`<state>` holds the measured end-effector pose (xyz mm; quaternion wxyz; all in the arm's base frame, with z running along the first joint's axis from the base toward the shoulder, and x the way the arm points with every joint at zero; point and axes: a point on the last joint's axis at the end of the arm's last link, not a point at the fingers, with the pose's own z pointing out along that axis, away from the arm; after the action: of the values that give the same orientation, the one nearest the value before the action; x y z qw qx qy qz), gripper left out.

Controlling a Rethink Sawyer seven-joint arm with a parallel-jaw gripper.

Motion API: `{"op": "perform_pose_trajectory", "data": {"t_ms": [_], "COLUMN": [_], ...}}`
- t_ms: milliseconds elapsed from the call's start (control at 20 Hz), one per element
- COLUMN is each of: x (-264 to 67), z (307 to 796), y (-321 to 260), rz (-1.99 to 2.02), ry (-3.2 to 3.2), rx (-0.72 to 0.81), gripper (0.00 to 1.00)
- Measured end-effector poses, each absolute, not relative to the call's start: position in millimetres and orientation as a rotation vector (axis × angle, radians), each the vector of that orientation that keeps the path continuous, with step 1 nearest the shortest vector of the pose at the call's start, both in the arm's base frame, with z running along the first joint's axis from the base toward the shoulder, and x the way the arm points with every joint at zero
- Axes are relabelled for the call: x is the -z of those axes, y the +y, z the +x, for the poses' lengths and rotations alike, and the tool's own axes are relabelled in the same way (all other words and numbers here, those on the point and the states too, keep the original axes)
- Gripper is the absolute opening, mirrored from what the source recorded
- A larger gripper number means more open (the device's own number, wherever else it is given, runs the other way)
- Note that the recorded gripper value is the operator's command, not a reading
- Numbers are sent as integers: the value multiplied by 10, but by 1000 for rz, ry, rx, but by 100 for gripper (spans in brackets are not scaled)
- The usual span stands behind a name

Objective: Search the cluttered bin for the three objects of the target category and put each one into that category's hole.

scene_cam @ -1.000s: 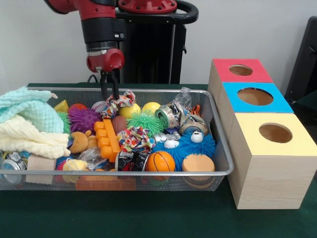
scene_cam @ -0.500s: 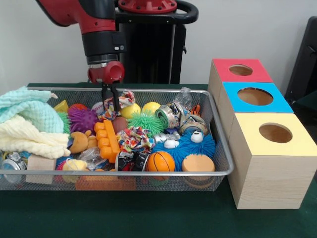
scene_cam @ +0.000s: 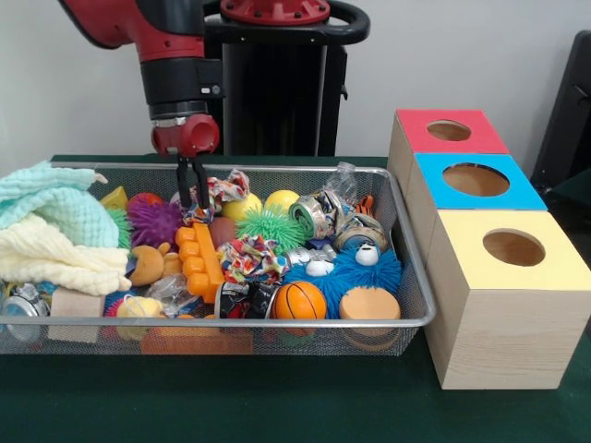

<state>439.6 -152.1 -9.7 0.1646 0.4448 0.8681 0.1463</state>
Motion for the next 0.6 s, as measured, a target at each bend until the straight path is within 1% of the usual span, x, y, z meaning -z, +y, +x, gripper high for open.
{"op": "perform_pose_trajectory", "data": {"t_ms": [500,600], "x": [-49,-20], "z": [4456,4513], "y": [-1704,-1730], "rz": [1349,1385], "ry": [2518,2547], "rx": [-418,-365], "gripper": [100,100]}}
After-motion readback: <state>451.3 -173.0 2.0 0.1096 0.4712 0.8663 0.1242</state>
